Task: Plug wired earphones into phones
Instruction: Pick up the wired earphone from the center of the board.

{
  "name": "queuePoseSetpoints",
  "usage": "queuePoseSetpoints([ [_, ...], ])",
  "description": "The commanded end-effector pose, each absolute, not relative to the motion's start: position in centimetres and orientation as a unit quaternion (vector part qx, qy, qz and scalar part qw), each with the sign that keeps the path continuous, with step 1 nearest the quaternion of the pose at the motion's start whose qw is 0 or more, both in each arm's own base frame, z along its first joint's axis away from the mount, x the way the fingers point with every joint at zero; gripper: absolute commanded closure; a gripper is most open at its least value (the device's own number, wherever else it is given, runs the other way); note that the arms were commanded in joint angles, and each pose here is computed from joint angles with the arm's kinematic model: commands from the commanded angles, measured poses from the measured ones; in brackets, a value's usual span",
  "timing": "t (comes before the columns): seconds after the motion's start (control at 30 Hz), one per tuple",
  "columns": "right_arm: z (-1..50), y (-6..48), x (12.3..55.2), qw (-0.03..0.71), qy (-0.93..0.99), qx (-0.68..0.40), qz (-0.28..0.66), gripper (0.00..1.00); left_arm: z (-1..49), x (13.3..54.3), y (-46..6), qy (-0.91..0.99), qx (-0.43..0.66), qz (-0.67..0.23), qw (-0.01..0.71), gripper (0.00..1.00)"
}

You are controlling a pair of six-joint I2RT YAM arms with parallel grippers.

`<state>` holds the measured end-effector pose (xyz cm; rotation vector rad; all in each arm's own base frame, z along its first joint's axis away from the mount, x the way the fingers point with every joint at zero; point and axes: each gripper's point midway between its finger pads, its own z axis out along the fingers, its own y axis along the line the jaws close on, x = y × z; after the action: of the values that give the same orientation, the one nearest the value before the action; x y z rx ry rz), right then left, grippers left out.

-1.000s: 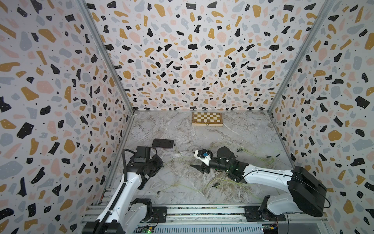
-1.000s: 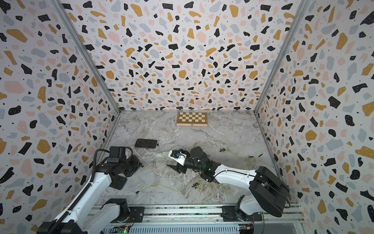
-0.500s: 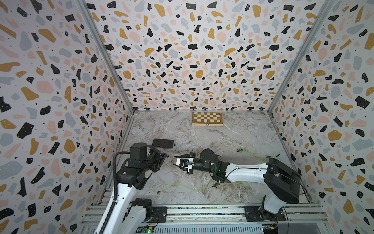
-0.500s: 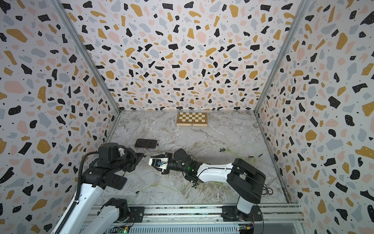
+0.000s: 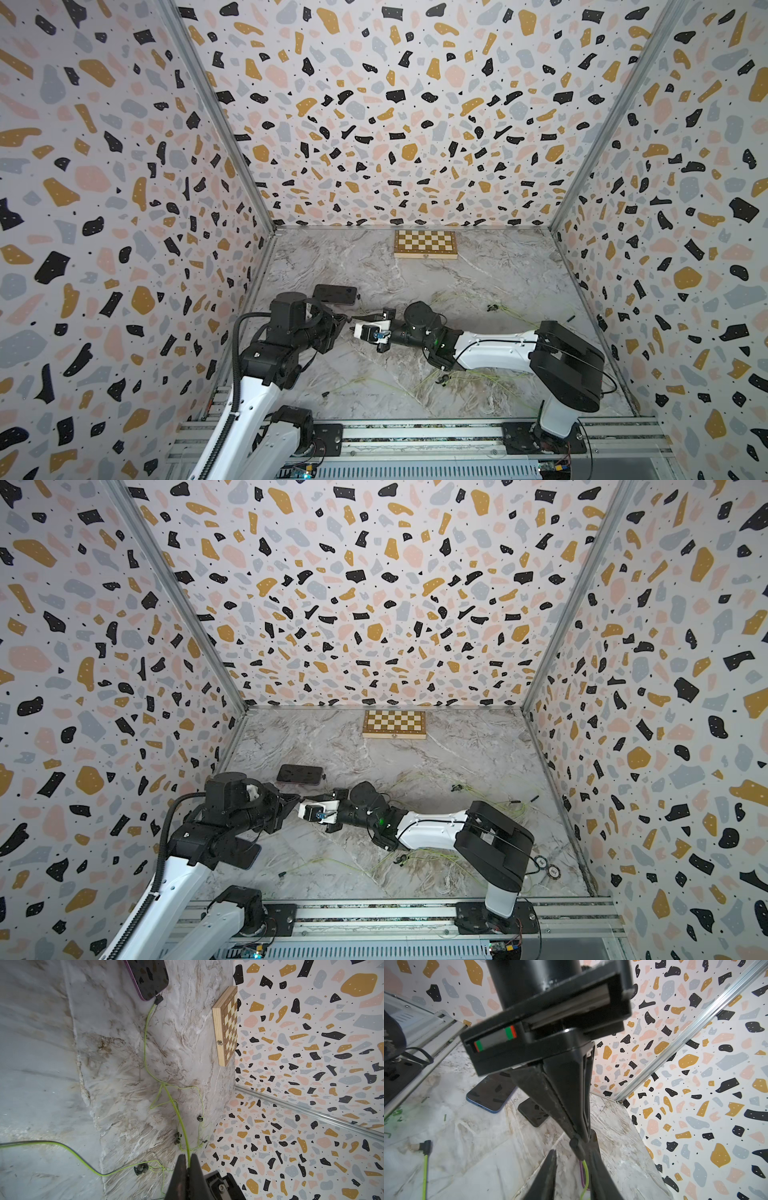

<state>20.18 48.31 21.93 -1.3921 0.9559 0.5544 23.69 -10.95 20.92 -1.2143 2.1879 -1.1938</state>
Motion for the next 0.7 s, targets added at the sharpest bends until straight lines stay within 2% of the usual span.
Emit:
queuePoseSetpoints([
  [0.0, 23.9, 48.9, 20.6, 0.652, 0.406, -0.597, 0.231, 0.75, 22.4, 23.6, -11.1, 0.770, -0.426, -0.433, 0.193, 1.00],
  [0.17, 24.1, 49.0, 20.7, 0.654, 0.403, -0.597, 0.231, 0.79, 22.1, 23.5, -11.2, 0.773, -0.426, -0.430, 0.191, 1.00],
  [0.47, 23.2, 49.1, 20.6, 0.646, 0.402, -0.608, 0.227, 0.81, 22.1, 23.6, -11.4, 0.773, -0.427, -0.429, 0.190, 1.00],
  [0.67, 23.1, 49.3, 20.7, 0.644, 0.401, -0.611, 0.226, 0.87, 22.2, 23.6, -11.4, 0.773, -0.425, -0.431, 0.191, 1.00],
])
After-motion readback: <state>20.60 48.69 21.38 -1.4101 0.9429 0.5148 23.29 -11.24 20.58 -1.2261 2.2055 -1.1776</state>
